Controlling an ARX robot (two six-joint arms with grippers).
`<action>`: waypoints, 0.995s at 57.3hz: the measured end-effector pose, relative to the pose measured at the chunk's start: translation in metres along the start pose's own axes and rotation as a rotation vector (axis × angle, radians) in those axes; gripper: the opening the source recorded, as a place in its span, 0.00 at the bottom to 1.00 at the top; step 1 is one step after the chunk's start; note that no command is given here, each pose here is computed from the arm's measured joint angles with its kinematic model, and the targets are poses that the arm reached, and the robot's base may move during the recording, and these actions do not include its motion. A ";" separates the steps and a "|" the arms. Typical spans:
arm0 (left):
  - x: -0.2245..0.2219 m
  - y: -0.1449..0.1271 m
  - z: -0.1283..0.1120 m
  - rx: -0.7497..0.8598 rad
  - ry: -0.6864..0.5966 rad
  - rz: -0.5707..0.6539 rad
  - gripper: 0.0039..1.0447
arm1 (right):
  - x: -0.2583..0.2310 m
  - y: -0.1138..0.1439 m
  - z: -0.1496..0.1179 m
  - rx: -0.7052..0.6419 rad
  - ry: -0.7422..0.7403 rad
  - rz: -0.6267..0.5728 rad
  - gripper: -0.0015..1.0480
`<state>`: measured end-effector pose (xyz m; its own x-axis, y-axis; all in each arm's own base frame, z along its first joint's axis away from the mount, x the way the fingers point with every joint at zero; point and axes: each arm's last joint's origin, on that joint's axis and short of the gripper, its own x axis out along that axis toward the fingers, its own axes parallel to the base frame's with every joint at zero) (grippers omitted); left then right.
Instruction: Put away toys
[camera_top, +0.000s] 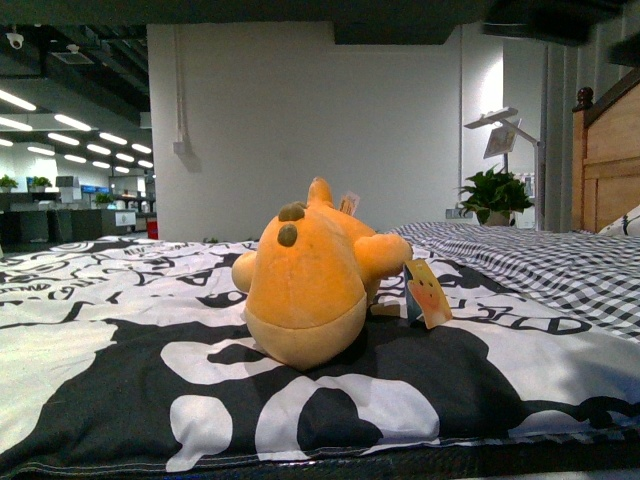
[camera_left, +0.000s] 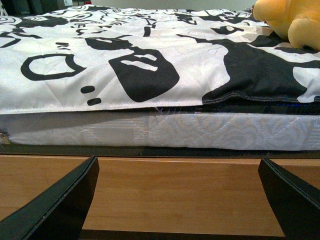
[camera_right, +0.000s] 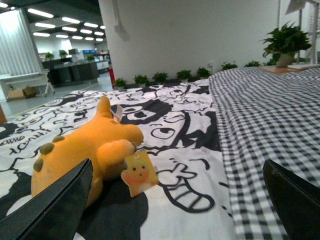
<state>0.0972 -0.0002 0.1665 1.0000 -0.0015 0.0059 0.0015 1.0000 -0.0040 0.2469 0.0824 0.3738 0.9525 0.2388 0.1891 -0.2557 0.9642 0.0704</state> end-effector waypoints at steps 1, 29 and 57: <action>0.000 0.000 0.000 0.000 0.000 0.000 0.95 | 0.003 0.003 0.001 0.001 0.002 0.004 1.00; 0.000 0.000 0.000 0.000 0.000 0.000 0.95 | 0.107 0.131 -0.038 -0.177 0.180 0.007 1.00; 0.000 0.000 0.000 0.000 0.000 0.000 0.95 | 0.139 0.135 -0.094 -0.235 0.300 -0.087 1.00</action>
<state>0.0972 -0.0002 0.1665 1.0000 -0.0015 0.0059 0.0015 1.0000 -0.0040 0.3603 0.2561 0.3175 0.9840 0.1440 -0.1053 -0.1597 0.9742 -0.1596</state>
